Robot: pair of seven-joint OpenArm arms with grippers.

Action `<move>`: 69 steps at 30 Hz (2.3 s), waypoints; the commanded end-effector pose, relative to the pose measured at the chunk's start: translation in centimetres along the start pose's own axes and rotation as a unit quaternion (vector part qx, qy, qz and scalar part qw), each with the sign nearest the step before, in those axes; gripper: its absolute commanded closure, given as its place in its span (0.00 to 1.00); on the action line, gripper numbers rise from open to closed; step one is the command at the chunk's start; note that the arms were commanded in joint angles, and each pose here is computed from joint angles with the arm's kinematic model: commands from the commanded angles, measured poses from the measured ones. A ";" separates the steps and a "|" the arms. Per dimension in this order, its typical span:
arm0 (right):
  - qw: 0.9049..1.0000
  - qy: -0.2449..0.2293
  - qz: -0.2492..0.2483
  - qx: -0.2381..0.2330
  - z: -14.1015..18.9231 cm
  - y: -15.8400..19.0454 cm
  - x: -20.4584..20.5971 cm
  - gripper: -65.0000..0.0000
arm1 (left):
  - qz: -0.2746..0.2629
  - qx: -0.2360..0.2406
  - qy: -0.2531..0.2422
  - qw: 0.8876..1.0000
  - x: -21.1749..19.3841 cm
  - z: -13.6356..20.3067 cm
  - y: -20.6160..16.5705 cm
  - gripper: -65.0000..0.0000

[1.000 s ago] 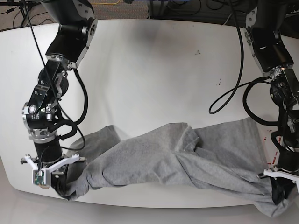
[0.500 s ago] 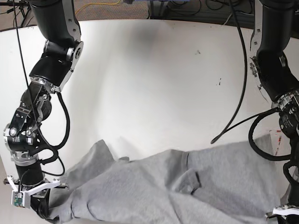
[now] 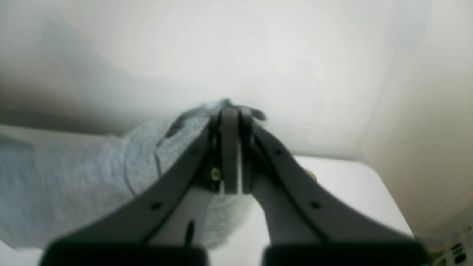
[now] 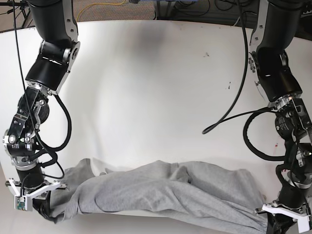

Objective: Fold the T-shirt properly
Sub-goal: 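Lift the shirt with both grippers and stretch the hem apart, then release the right gripper and drop the shirt toward the left gripper, then move the right gripper to the bunched shirt edge and grasp it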

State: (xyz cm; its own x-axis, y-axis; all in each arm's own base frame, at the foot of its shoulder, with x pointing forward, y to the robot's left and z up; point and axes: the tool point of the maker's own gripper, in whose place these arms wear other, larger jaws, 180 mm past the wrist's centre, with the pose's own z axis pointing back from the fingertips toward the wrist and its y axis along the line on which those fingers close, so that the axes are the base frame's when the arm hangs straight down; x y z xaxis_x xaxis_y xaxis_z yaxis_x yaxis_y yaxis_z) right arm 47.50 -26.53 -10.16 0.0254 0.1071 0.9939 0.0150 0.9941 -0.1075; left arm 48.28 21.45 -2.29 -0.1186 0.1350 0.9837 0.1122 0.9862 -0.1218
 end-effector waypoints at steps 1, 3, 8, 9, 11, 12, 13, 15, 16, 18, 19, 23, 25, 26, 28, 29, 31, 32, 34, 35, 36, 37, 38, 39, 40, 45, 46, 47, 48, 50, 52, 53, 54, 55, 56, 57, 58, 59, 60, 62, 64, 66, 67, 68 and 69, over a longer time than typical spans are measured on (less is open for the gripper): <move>0.999 -0.043 0.005 -0.011 0.3 -1.1 2.9 1.00 | -0.027 0.001 -0.065 0.998 4.4 1.0 0.4 0.98; 0.999 -0.036 0.011 -0.010 0.7 -1.0 2.4 1.00 | -0.039 0.004 -0.066 0.997 4.6 1.7 0.6 0.98; 0.998 -0.026 0.048 -0.005 3.0 0.2 1.9 1.00 | -0.078 0.012 -0.074 0.994 5.9 4.4 0.3 0.98; 0.998 -0.023 0.055 -0.003 3.5 0.5 1.6 1.00 | -0.084 0.013 -0.073 0.994 5.9 4.9 0.1 0.98; 0.997 -0.014 0.069 0.001 4.7 1.2 1.0 1.00 | -0.094 0.015 -0.063 0.993 5.6 6.0 -0.2 0.98; 0.997 -0.011 0.074 0.003 5.2 1.5 0.7 1.00 | -0.097 0.017 -0.059 0.993 5.4 6.5 -0.3 0.98; 0.997 -0.007 0.078 0.006 5.7 1.9 0.4 1.00 | -0.100 0.019 -0.054 0.993 5.2 7.1 -0.3 0.98; 0.996 -0.004 0.085 0.008 6.7 2.3 0.1 1.00 | -0.103 0.025 -0.046 0.993 4.7 8.0 -0.3 0.98; 0.996 -0.006 0.088 0.006 7.5 2.6 0.1 1.00 | -0.105 0.036 -0.038 0.993 4.0 9.0 0.2 0.98; 0.996 -0.007 0.090 0.004 8.6 2.9 0.0 1.00 | -0.104 0.051 -0.021 0.993 2.7 10.3 0.9 0.98; 0.996 -0.007 0.089 0.003 8.8 3.0 -0.1 1.00 | -0.102 0.055 -0.013 0.993 2.1 10.5 1.1 0.98; 0.997 0.000 0.077 0.000 9.4 3.2 -1.2 1.00 | -0.087 0.068 0.024 0.994 -0.8 11.4 2.1 0.98; 0.998 0.010 0.069 -0.002 9.6 3.3 -2.1 1.00 | -0.081 0.069 0.049 0.993 -2.5 11.7 2.3 0.98; 0.998 0.026 0.055 -0.006 10.0 3.2 -3.5 1.00 | -0.071 0.066 0.088 0.991 -5.1 12.3 2.5 0.98; 0.998 0.049 0.037 -0.010 10.4 3.2 -5.4 1.00 | -0.055 0.061 0.141 0.987 -8.7 13.3 2.5 0.98; 0.998 0.056 0.031 -0.011 10.5 3.2 -6.0 1.00 | -0.050 0.058 0.155 0.985 -9.7 13.6 2.4 0.98; 0.997 0.070 0.020 -0.012 10.5 3.3 -7.2 1.00 | -0.036 0.052 0.183 0.981 -11.8 14.2 2.2 0.98; 0.997 0.077 0.017 -0.012 10.5 3.4 -7.7 1.00 | -0.029 0.050 0.195 0.979 -12.6 14.5 2.1 0.98; 0.994 0.105 0.013 -0.004 9.9 3.9 -10.0 1.00 | -0.009 0.054 0.223 0.973 -15.0 15.6 2.5 0.98; 0.992 0.127 0.014 0.005 9.4 4.3 -11.8 1.00 | 0.004 0.061 0.240 0.969 -16.4 16.4 3.0 0.99; 0.991 0.133 0.015 0.010 9.1 4.6 -12.3 1.00 | 0.006 0.062 0.243 0.968 -16.7 16.6 3.1 0.99; 0.990 0.139 0.017 0.016 8.9 5.0 -12.9 1.00 | 0.008 0.063 0.247 0.967 -16.9 16.8 3.2 0.99; 0.989 0.144 0.018 0.023 8.7 5.4 -13.5 1.00 | 0.008 0.065 0.249 0.966 -17.1 16.9 3.3 0.99; 0.988 0.150 0.020 0.030 8.5 5.7 -14.1 1.00 | 0.009 0.066 0.252 0.965 -17.3 17.1 3.4 0.99; 0.987 0.156 0.021 0.036 8.4 6.1 -14.7 1.00 | 0.010 0.067 0.254 0.965 -17.5 17.2 3.5 0.99; 0.967 0.238 0.015 0.092 8.4 10.2 -20.8 0.84 | 0.008 0.066 0.243 0.968 -17.1 16.8 3.2 0.99; 0.963 0.249 0.015 0.099 8.6 10.8 -21.4 0.80 | 0.010 0.066 0.240 0.968 -17.0 16.7 3.2 0.99; 0.960 0.259 0.015 0.107 8.8 11.5 -22.0 0.76 | 0.011 0.066 0.238 0.969 -16.8 16.6 3.1 0.99; 0.957 0.267 0.017 0.114 9.0 12.0 -22.5 0.72 | 0.012 0.066 0.237 0.969 -16.8 16.6 3.1 0.99; 0.951 0.280 0.023 0.129 9.4 13.1 -23.3 0.65 | 0.017 0.066 0.235 0.970 -16.8 16.5 2.9 0.99; 0.946 0.291 0.033 0.142 10.0 14.2 -24.0 0.60 | 0.025 0.065 0.234 0.970 -17.0 16.5 2.7 0.99; 0.943 0.295 0.040 0.148 10.3 14.7 -24.3 0.58 | 0.030 0.065 0.233 0.970 -17.2 16.4 2.5 0.99; 0.941 0.293 0.068 0.159 10.8 15.4 -24.1 0.57 | 0.052 0.063 0.233 0.969 -17.8 16.3 1.6 0.99; 0.937 0.290 0.096 0.169 11.4 16.0 -24.0 0.57 | 0.074 0.062 0.233 0.968 -18.4 16.2 0.7 0.99; 0.938 0.281 0.107 0.174 11.8 16.3 -23.4 0.58 | 0.086 0.061 0.232 0.967 -18.8 16.2 0.2 0.99; 0.938 0.273 0.117 0.179 12.3 16.7 -22.9 0.59 | 0.098 0.061 0.231 0.966 -19.1 16.1 -0.3 0.99; 0.939 0.265 0.123 0.183 12.8 16.9 -22.5 0.60 | 0.109 0.061 0.231 0.965 -19.4 16.1 -0.8 0.99; 0.939 0.258 0.129 0.187 13.2 17.2 -22.0 0.62 | 0.119 0.061 0.231 0.964 -19.7 16.1 -1.2 0.99; 0.940 0.253 0.133 0.189 13.5 17.3 -21.6 0.62 | 0.129 0.060 0.229 0.963 -19.9 16.0 -1.7 0.99; 0.940 0.245 0.137 0.193 13.9 17.5 -21.1 0.63 | 0.144 0.058 0.226 0.962 -20.2 15.8 -2.4 0.99; 0.941 0.243 0.139 0.189 13.7 17.5 -21.0 0.62 | 0.141 0.060 0.226 0.962 -20.2 16.0 -2.1 1.00; 0.942 0.248 0.136 0.181 13.1 17.4 -21.3 0.59 | 0.117 0.065 0.233 0.963 -20.0 16.6 -0.9 1.00; 0.942 0.251 0.132 0.178 12.9 17.4 -21.5 0.57 | 0.101 0.067 0.238 0.964 -19.9 16.9 -0.2 1.00; 0.942 0.255 0.127 0.176 12.6 17.4 -21.7 0.54 | 0.089 0.071 0.242 0.964 -19.8 17.2 0.5 1.00; 0.943 0.259 0.121 0.173 12.3 17.4 -21.9 0.51 | 0.077 0.074 0.245 0.964 -19.7 17.5 1.1 1.00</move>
State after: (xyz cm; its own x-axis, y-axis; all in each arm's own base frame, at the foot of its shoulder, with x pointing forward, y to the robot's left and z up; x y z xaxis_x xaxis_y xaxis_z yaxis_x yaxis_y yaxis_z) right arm 33.50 -11.46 -34.69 0.4995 0.4262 0.7542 -0.4020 0.8852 -0.2340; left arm 33.53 18.95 -25.86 0.4249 0.3129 0.8495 -0.0363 0.9435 -0.3294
